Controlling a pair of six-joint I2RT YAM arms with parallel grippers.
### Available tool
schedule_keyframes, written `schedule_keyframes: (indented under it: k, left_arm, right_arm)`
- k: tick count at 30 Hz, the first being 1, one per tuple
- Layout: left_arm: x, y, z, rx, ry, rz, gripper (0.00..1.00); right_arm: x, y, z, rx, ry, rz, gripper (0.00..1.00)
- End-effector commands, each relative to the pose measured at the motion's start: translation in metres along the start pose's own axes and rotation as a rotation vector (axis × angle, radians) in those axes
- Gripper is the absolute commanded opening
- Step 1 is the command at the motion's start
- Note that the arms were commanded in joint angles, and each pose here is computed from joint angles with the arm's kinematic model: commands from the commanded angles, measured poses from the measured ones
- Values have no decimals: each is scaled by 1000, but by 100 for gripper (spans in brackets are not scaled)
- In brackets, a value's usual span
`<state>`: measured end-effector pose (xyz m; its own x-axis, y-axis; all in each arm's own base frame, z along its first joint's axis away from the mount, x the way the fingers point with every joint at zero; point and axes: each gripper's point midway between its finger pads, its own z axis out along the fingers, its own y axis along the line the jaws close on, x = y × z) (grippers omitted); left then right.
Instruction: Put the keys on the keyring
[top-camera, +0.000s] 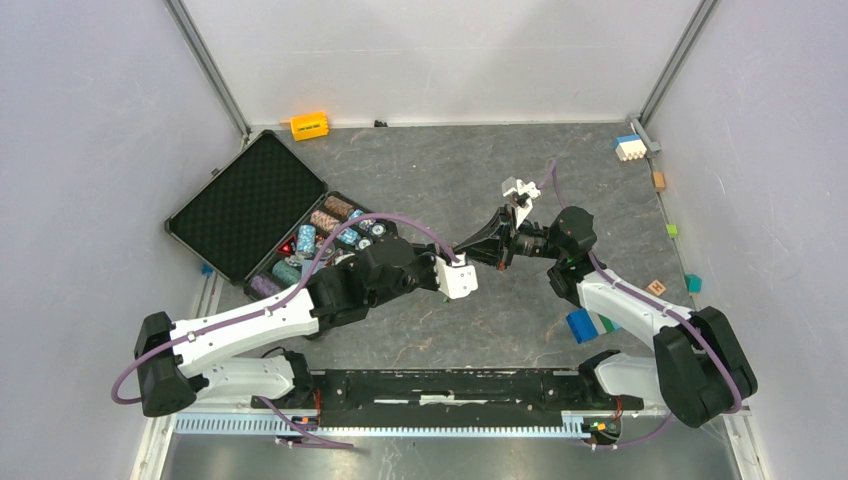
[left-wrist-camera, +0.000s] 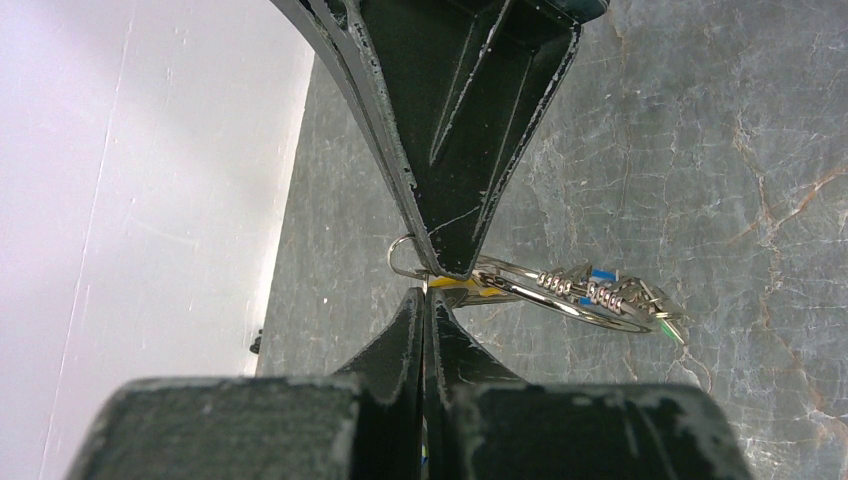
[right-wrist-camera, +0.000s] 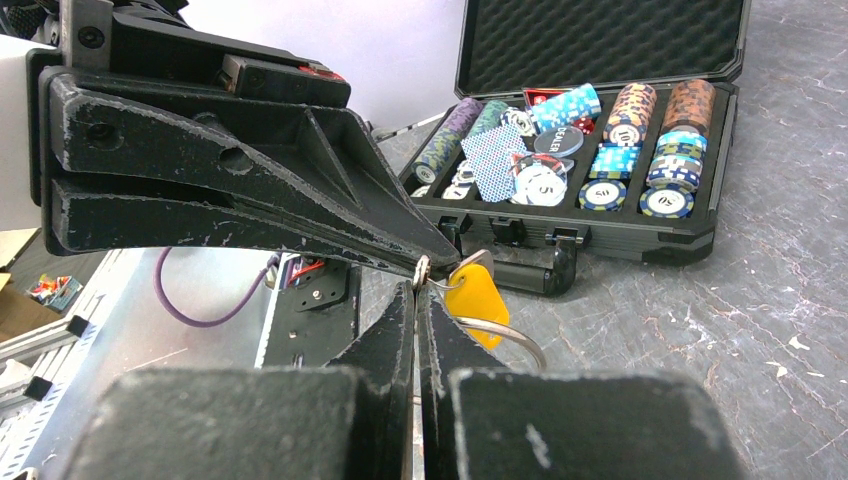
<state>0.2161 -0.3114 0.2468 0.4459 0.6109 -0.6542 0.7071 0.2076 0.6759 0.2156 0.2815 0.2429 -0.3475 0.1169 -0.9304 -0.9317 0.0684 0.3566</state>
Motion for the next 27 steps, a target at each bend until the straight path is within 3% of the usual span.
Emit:
schedule_keyframes:
  k: [1, 27]
  left_arm:
    - [-27, 13, -5, -29, -100, 19, 2]
    - [-20, 11, 2, -46, -65, 56, 2]
  right_arm:
    - [-4, -6, 2, 26, -13, -23, 0]
    - [-4, 2, 3, -7, -13, -39, 0]
